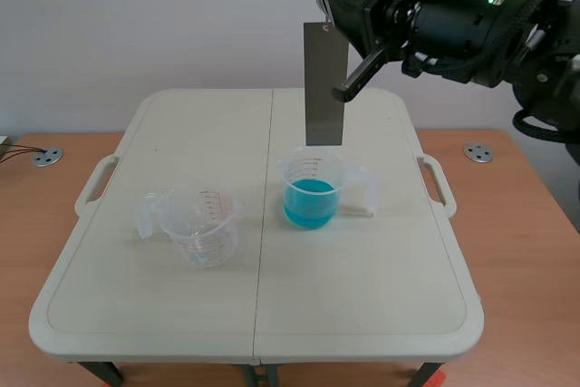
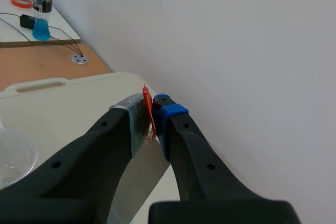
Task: Hold the metal plate by the orange handle, dip it into the blue solution, take it out and point at it, then put the plate back in the beaker on the left.
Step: 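Lower the plate into the blue solution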
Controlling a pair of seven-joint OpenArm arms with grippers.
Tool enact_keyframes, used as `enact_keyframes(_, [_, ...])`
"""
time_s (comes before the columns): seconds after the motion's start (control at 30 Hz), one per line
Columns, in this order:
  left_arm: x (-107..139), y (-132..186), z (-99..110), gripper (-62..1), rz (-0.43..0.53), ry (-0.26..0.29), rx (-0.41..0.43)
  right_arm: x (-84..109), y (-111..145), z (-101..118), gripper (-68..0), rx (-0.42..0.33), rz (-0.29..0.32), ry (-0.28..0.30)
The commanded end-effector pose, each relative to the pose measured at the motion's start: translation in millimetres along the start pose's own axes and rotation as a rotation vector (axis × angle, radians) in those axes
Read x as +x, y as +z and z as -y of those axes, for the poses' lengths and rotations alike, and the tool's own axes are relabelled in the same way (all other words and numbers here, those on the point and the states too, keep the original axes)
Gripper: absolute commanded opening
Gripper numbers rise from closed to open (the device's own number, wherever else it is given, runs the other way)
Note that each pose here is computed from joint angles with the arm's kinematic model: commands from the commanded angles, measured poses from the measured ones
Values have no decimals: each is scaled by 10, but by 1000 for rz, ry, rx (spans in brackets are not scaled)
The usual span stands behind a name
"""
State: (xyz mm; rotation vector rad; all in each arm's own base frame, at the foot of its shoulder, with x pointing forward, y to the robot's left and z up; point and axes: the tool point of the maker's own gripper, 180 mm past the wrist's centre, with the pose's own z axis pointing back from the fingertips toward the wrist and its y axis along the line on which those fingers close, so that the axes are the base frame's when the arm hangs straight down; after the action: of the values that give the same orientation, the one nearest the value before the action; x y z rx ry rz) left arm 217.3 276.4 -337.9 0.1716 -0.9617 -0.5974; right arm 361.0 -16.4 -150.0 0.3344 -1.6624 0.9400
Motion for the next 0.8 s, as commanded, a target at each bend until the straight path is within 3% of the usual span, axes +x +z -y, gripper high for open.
enact_keyframes(0.0, [-47,43,64,-591,-5,9,-13,119,-34,80,-662,-14,40,12])
enact_keyframes(0.43, [-726,558,614,-591,-206,40,-158,-75,-66,-34,-662,15,38,-27])
enact_keyframes(0.77, [-869,693,724,-591,-256,22,-192,-235,-58,-66,-662,21,32,-43])
